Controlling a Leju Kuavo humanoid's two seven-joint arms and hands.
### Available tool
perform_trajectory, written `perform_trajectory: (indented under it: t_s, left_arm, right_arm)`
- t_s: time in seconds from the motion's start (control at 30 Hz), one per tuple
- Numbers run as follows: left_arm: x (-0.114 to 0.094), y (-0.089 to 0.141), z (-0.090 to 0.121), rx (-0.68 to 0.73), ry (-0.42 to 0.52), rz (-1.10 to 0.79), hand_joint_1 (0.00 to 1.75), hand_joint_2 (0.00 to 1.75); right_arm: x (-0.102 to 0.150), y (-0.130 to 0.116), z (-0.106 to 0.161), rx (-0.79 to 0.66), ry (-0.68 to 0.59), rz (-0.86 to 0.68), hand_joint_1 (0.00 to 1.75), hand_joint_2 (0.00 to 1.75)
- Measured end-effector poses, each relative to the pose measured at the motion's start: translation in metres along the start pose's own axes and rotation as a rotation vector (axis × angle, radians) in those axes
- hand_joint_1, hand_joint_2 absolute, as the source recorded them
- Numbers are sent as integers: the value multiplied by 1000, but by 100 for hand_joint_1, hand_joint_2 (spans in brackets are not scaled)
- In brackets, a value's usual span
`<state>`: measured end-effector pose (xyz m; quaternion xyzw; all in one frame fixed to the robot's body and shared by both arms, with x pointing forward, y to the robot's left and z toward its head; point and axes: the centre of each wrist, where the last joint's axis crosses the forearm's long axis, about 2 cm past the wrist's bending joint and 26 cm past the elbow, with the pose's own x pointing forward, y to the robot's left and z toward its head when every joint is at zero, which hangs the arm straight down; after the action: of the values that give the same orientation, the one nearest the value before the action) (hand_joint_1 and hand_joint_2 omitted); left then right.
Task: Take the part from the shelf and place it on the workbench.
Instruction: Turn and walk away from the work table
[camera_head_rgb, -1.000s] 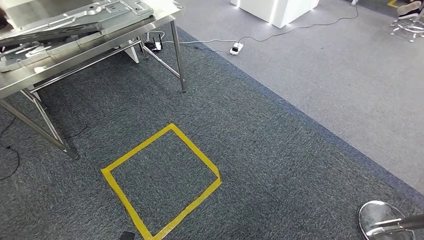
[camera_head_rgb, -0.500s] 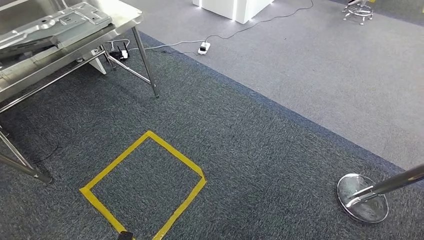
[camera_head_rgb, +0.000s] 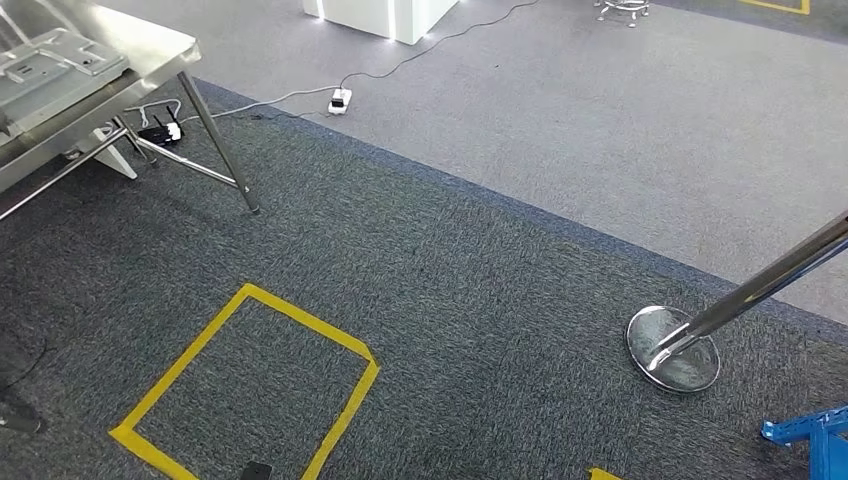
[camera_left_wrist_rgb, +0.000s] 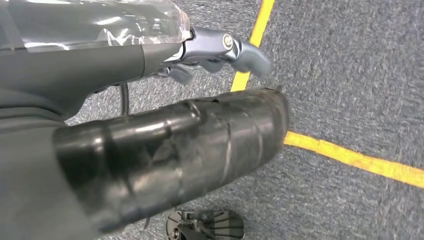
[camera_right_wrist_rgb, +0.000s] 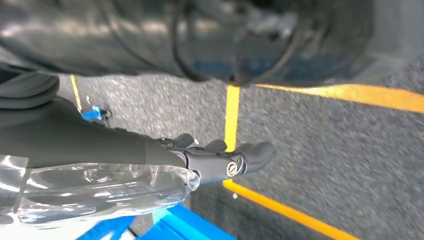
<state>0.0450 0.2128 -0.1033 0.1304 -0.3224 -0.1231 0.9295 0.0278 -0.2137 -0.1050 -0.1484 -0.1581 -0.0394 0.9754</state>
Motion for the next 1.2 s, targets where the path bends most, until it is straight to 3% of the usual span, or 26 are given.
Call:
perform_trajectory:
  t_s: [1.2]
  left_arm:
    - [2, -4, 1, -9, 14, 10, 0, 0]
  right_arm:
    - [4, 0, -1, 31, 9, 54, 0, 0]
